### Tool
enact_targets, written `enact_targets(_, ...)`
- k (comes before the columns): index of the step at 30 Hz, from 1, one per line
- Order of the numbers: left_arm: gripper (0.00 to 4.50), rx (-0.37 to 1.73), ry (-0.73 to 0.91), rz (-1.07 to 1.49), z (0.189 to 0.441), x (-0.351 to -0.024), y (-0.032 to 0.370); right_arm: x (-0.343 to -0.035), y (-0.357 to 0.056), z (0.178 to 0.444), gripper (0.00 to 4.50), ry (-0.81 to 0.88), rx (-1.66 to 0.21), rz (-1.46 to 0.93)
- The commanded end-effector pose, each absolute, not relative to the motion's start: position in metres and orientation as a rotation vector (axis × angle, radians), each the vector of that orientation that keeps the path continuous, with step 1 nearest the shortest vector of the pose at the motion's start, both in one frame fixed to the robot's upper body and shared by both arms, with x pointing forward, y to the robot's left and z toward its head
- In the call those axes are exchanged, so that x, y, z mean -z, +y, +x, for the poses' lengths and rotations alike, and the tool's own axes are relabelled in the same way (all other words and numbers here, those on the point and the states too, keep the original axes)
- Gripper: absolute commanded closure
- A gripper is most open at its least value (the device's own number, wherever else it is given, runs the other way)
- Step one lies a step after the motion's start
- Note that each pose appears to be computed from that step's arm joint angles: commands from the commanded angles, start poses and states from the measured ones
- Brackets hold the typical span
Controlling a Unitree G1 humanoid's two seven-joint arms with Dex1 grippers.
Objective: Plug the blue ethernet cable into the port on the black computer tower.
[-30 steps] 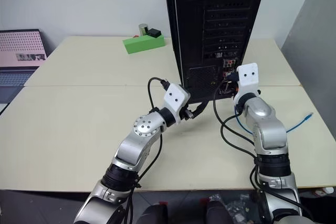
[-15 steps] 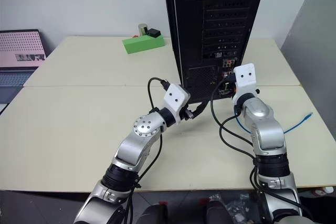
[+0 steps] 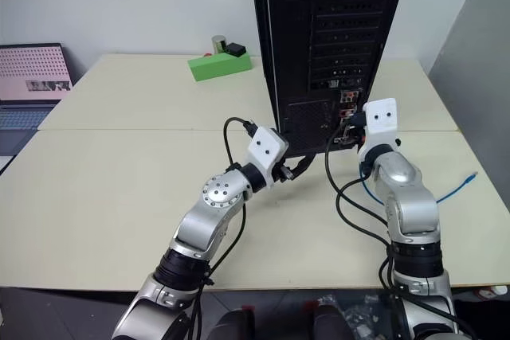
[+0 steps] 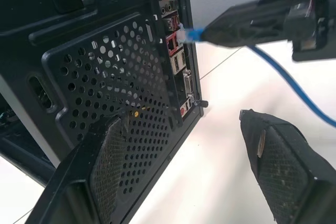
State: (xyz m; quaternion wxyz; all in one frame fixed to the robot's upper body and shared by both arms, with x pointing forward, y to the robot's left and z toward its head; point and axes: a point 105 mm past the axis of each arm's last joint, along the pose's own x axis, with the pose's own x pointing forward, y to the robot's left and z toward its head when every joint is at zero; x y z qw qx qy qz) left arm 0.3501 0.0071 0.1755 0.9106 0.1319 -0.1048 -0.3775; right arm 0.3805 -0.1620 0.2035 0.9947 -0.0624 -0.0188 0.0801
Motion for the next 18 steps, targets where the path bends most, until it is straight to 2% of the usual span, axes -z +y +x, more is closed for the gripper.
enact_targets(1, 0.93, 0.772, -0.274, 0.279, 0.348, -0.188, 0.007, -0.217, -0.160, 0.375, 4.50, -0.074, -0.180, -0.073)
enact_targets(18, 0.93, 0.765, -0.271, 0.281, 0.348, -0.187, 0.008, -0.219, -0.149, 0.384, 4.50, -0.068, -0.216, -0.060)
